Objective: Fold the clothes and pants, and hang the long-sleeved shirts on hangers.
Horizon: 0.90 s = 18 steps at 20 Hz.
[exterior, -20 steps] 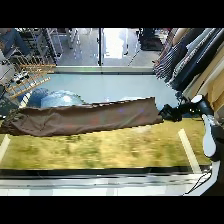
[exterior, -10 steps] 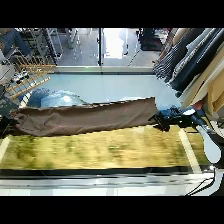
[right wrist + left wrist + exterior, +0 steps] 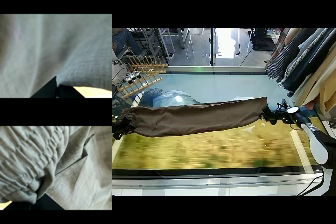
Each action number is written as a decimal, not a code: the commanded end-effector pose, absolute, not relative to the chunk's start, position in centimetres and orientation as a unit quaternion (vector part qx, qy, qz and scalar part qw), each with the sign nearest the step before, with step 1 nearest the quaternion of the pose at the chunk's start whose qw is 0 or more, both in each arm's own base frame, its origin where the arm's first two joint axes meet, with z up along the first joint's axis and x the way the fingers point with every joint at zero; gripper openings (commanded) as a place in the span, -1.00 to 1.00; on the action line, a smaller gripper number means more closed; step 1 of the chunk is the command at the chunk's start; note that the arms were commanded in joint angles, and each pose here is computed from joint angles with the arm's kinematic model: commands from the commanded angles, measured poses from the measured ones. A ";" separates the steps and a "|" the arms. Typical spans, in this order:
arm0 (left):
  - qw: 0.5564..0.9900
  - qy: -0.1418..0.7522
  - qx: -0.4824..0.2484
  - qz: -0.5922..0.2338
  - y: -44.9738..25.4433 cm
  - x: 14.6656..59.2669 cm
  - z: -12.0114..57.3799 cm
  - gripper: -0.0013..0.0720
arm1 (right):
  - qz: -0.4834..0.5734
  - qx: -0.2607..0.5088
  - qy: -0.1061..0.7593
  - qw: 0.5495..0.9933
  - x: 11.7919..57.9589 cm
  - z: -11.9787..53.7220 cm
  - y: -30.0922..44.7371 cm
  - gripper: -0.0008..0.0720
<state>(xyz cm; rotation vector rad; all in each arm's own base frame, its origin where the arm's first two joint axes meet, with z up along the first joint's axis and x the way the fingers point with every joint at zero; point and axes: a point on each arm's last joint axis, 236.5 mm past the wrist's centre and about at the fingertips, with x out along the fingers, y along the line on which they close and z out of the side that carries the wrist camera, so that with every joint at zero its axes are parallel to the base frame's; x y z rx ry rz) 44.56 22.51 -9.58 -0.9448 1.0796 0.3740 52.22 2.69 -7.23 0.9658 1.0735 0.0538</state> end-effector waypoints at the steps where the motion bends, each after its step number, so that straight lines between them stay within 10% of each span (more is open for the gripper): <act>1: 0.770 0.495 -0.381 0.132 23.1 44.8 -7.3 -0.95 | 0.054 0.349 0.530 0.771 50.2 -5.6 1.9 -0.94; 6: 0.774 0.586 -0.183 0.157 28.8 38.4 -4.0 -0.95 | 0.054 0.153 0.687 0.708 39.0 -4.8 -2.3 -0.94; 13: 0.696 0.699 -0.125 0.105 27.5 31.5 -7.4 -0.94 | 0.106 0.149 0.793 0.581 26.6 -8.2 2.5 -0.92; 14: 0.694 0.702 -0.124 0.106 27.6 31.3 -7.3 -0.92 | 0.109 0.148 0.799 0.573 25.4 -8.1 2.7 -0.68; 15: 0.690 0.705 -0.116 0.111 27.9 30.9 -7.2 -0.60 | 0.119 0.143 0.801 0.569 24.6 -7.3 2.7 -0.07; 16: 0.682 0.714 -0.104 0.117 28.3 30.2 -6.8 0.29 | 0.125 0.137 0.798 0.574 24.5 -6.2 2.5 0.53; 17: 0.675 0.721 -0.096 0.122 28.6 29.6 -6.4 1.00 | 0.120 0.131 0.788 0.590 25.0 -5.1 1.7 0.57; 18: 0.666 0.729 -0.083 0.130 29.0 28.7 -5.7 0.95 | 0.102 0.123 0.769 0.619 26.1 -3.9 0.2 0.57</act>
